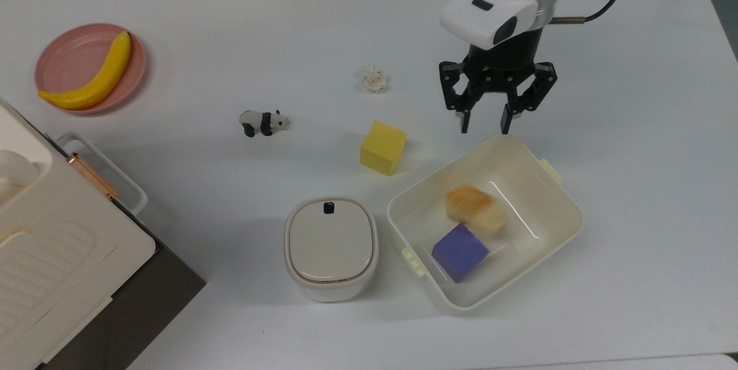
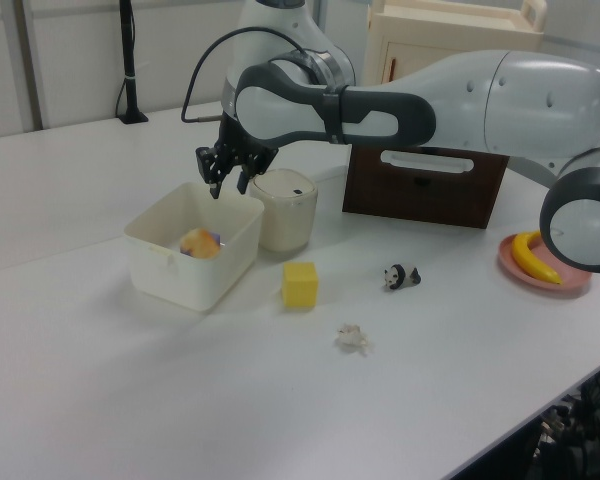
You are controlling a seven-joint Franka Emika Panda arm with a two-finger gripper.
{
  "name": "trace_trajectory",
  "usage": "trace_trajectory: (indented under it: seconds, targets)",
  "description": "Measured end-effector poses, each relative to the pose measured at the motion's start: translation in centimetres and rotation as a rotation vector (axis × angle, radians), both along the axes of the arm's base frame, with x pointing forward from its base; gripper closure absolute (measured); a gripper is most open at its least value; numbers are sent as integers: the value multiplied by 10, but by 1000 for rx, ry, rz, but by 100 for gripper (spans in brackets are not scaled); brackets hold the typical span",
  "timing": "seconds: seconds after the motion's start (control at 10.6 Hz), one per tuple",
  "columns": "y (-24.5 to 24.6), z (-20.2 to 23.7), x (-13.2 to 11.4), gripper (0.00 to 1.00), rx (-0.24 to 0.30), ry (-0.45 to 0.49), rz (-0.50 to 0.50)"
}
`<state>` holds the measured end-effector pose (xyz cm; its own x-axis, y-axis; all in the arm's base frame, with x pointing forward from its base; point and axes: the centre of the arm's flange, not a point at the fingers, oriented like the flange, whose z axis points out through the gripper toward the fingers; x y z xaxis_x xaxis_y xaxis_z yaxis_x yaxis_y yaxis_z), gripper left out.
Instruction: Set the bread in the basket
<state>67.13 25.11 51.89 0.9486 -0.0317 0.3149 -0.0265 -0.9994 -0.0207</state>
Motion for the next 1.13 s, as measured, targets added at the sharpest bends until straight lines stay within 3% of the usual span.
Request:
trace_trajectory:
  seconds: [0.28,0.66,1.04,1.13]
  targets:
    - [-28,-16,6,0,-50,52,13]
    - [-118,8,-7,0,-115,209,44]
    - [-237,73,-60,0,-87,302,-74]
    - [-259,82,-72,0,-84,307,-65]
